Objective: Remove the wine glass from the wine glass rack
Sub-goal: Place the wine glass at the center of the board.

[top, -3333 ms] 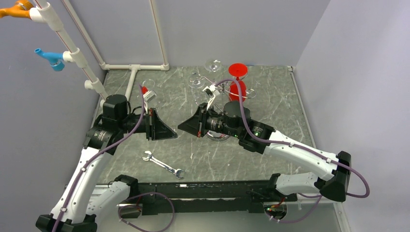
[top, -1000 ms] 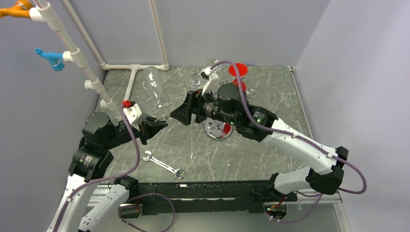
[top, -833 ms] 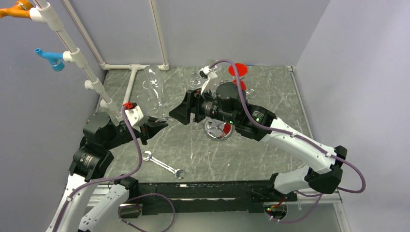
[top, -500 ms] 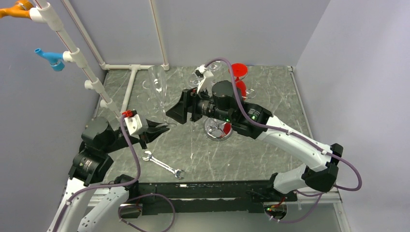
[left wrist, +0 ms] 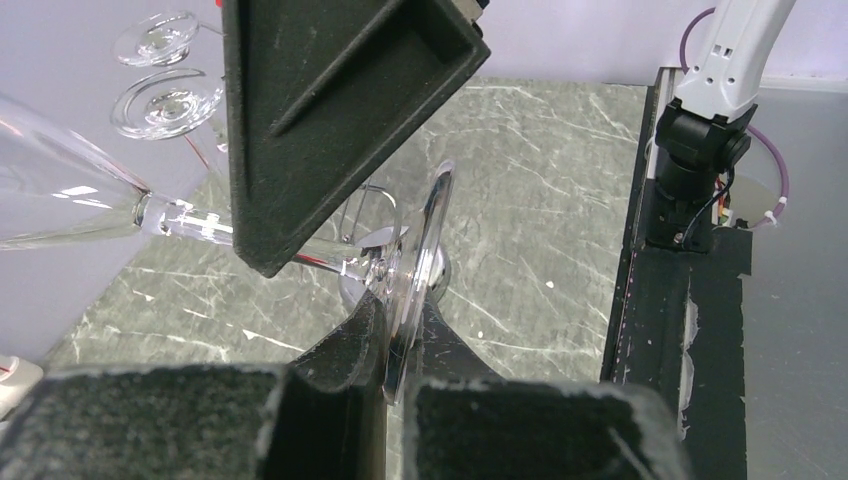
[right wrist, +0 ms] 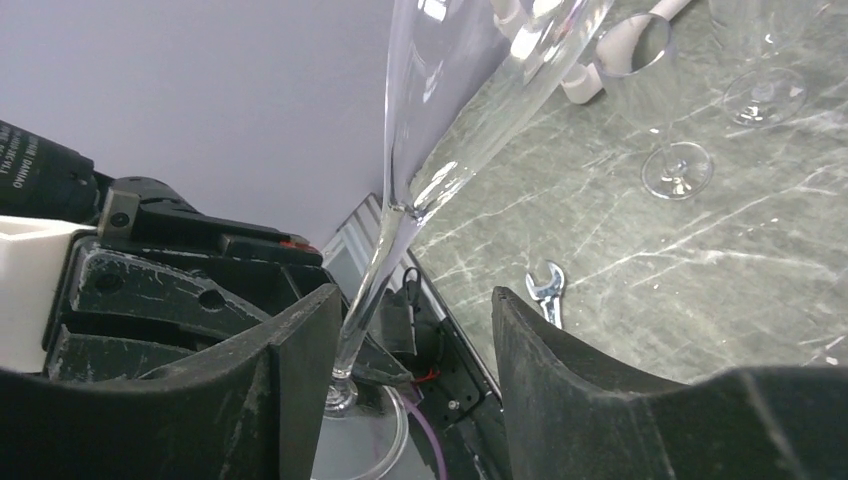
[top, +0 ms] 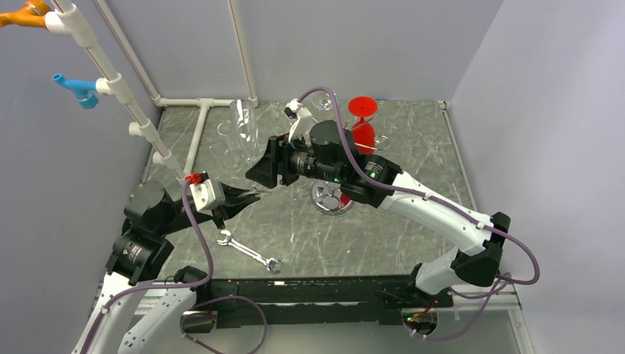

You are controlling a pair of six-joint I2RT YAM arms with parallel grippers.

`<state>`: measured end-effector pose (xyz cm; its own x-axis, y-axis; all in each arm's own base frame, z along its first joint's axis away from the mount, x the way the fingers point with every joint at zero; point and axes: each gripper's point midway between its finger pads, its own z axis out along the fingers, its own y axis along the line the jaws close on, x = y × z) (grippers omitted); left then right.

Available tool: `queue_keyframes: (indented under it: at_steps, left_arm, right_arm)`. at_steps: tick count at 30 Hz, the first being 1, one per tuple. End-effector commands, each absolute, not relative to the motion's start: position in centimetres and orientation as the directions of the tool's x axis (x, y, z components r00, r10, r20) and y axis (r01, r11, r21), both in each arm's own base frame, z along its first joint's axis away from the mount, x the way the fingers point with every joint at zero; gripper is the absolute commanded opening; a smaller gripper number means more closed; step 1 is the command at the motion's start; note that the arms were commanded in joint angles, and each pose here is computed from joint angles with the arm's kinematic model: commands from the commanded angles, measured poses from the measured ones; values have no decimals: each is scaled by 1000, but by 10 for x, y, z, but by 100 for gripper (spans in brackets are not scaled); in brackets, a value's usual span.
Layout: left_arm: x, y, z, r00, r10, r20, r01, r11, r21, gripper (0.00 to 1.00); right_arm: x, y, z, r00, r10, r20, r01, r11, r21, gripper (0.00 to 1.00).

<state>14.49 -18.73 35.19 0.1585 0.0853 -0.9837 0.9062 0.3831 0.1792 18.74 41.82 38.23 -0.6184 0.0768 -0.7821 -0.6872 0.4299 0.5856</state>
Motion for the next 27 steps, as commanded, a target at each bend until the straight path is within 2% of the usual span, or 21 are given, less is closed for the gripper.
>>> queue_keyframes:
  at_steps: [1, 11, 16, 24, 26, 27]
  left_arm:
    - [134, -190, 377, 298, 27, -954, 893, 345, 289, 0]
    - [133, -190, 373, 309, 26, -951, 890, 344, 299, 0]
    - [132, -191, 375, 315, 22, -949, 890, 340, 303, 0]
    - [133, -192, 373, 305, 24, -952, 894, 337, 295, 0]
    - [133, -192, 373, 306, 24, -952, 894, 336, 296, 0]
    - [133, -192, 373, 303, 25, -953, 895, 336, 294, 0]
  right_arm:
    - [185, 425, 409, -608, 118, -785, -706, 371, 603, 56]
    - [186, 436, 407, -634, 128, -763, -691, 349, 633, 49]
    - [185, 440, 409, -645, 135, -753, -687, 331, 647, 27]
    - [183, 444, 407, -661, 133, -739, -679, 312, 664, 17]
    - [184, 443, 407, -660, 135, -739, -678, 315, 664, 8]
    - [184, 443, 407, -659, 136, -740, -679, 314, 663, 0]
